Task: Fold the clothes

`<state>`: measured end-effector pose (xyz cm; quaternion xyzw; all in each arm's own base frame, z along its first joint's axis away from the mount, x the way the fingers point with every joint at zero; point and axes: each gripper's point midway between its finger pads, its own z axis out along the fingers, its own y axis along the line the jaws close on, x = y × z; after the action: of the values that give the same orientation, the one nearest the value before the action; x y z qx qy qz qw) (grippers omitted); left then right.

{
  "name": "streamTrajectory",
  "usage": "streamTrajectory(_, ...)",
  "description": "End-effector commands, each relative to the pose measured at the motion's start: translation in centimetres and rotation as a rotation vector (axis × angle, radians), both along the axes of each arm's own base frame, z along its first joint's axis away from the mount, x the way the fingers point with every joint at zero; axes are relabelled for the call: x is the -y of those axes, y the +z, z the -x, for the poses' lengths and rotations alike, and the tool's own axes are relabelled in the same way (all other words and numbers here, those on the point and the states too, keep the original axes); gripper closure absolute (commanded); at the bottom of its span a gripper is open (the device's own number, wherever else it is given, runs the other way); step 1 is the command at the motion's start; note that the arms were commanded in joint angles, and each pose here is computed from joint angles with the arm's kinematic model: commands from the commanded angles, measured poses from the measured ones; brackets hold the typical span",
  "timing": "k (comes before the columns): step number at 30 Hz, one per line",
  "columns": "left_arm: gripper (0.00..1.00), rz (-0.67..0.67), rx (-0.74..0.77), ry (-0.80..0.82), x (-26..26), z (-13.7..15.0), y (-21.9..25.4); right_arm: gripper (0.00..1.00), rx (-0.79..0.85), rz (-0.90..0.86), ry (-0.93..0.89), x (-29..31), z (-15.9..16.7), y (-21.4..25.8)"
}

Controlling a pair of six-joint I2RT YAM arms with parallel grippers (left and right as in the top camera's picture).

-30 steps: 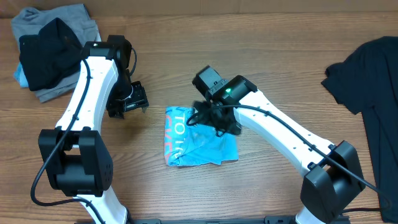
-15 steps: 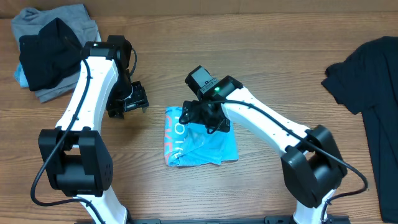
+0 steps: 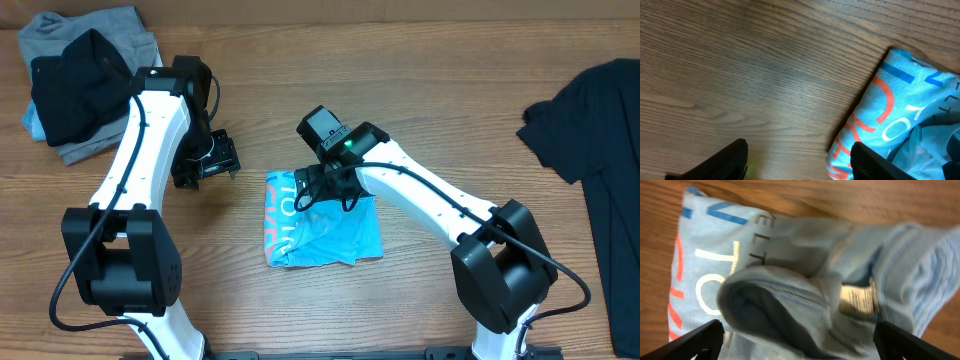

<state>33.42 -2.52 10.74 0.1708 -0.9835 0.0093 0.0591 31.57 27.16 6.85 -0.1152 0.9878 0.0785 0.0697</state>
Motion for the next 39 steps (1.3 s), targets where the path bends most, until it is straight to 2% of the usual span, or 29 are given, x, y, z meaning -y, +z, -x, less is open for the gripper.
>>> streamTrajectory(1,0.31,0.001,0.022,0.003,0.1,0.1,0.7,0.00,0.038,-0.041,0.161,-1.2,-0.3,1.0)
streamTrajectory(7,0.30,0.001,0.021,0.003,0.1,0.1,0.7,0.01,0.011,-0.075,0.202,-2.4,1.0,1.0)
streamTrajectory(11,0.30,0.001,0.021,0.003,0.1,0.1,0.7,0.14,-0.006,-0.064,0.229,-2.9,2.2,0.4)
streamTrajectory(15,0.27,0.001,0.021,0.003,0.1,0.1,0.7,0.20,-0.020,-0.055,0.242,-3.0,3.1,-0.3)
streamTrajectory(19,0.27,0.001,0.021,0.003,0.1,0.1,0.7,0.42,-0.019,-0.053,0.238,-3.0,3.0,-0.4)
streamTrajectory(23,0.26,0.001,0.021,0.003,0.1,0.1,0.7,0.69,-0.026,-0.041,0.224,-2.7,3.1,-0.4)
streamTrajectory(26,0.25,0.001,0.021,0.003,0.1,0.1,0.7,0.92,-0.016,0.033,0.153,-1.2,2.7,-0.7)
streamTrajectory(27,0.24,0.001,0.022,0.003,0.1,0.1,0.7,0.96,-0.016,0.065,0.137,-0.5,2.7,-0.8)
streamTrajectory(35,0.24,0.001,0.023,0.003,0.1,0.0,0.7,0.96,-0.037,0.085,0.131,0.0,3.2,-0.9)
streamTrajectory(39,0.24,0.001,0.022,0.003,0.1,0.0,0.7,0.79,-0.018,0.081,0.139,-0.2,2.8,-0.7)
